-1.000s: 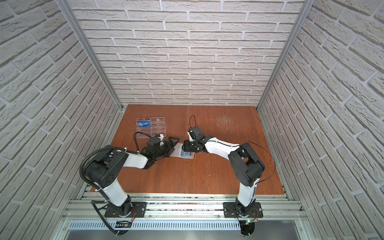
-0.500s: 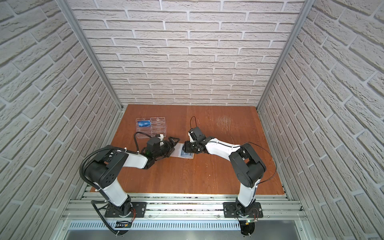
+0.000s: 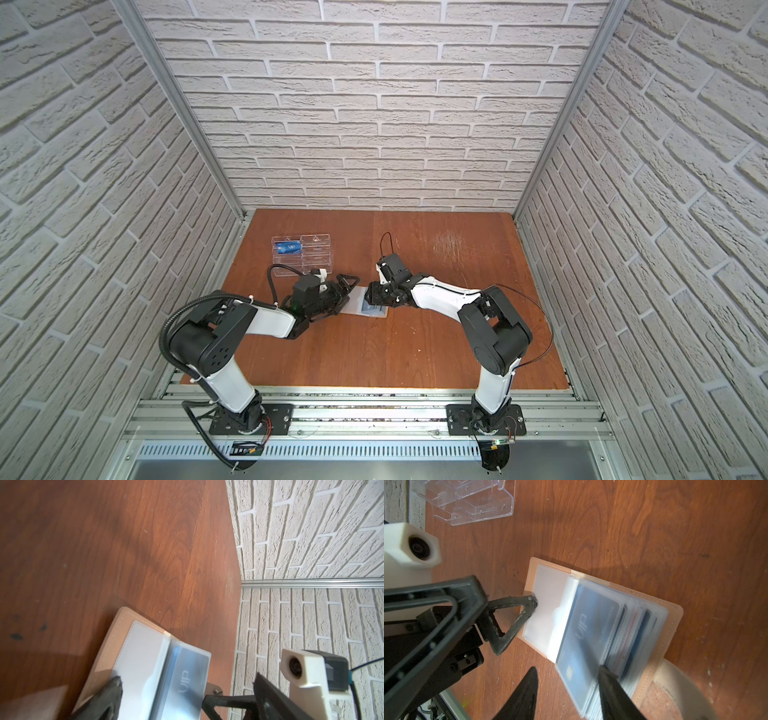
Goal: Take the credit cards out of the card holder
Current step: Flip over the card slot in the card holder.
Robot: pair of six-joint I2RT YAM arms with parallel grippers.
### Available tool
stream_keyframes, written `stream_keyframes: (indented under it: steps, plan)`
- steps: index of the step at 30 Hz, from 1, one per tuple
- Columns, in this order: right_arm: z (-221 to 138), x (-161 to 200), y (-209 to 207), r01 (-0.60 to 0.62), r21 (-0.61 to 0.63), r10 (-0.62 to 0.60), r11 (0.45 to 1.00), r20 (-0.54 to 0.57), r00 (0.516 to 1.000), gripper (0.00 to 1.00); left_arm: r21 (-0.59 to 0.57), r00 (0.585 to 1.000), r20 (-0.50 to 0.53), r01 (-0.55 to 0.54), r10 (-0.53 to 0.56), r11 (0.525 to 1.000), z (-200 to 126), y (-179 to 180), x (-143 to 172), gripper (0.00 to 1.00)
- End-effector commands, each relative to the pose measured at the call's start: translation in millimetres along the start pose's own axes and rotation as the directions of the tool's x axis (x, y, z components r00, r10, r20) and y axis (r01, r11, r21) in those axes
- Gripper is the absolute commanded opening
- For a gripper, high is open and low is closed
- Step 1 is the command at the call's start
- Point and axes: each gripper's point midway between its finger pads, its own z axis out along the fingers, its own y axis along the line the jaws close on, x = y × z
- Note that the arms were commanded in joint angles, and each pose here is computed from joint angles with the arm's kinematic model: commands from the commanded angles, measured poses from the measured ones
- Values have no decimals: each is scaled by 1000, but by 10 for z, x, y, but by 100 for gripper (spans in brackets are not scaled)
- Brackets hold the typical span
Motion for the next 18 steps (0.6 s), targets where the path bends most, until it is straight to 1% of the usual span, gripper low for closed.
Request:
stream_keyframes:
  steps: [1, 12, 18]
  plan:
    - [-86, -70, 80, 12, -26, -11, 1000, 34, 999, 50, -7, 1000, 9, -8, 8, 1000, -22, 69, -13, 98]
    - [-93, -107, 156, 11, -56, -9, 998, 40, 999, 56, -7, 1000, 6, -7, 7, 1000, -11, 74, -1, 98]
    - [-109, -128, 202, 12, -68, -9, 998, 45, 999, 57, -8, 1000, 5, -6, 6, 1000, -16, 77, -1, 98]
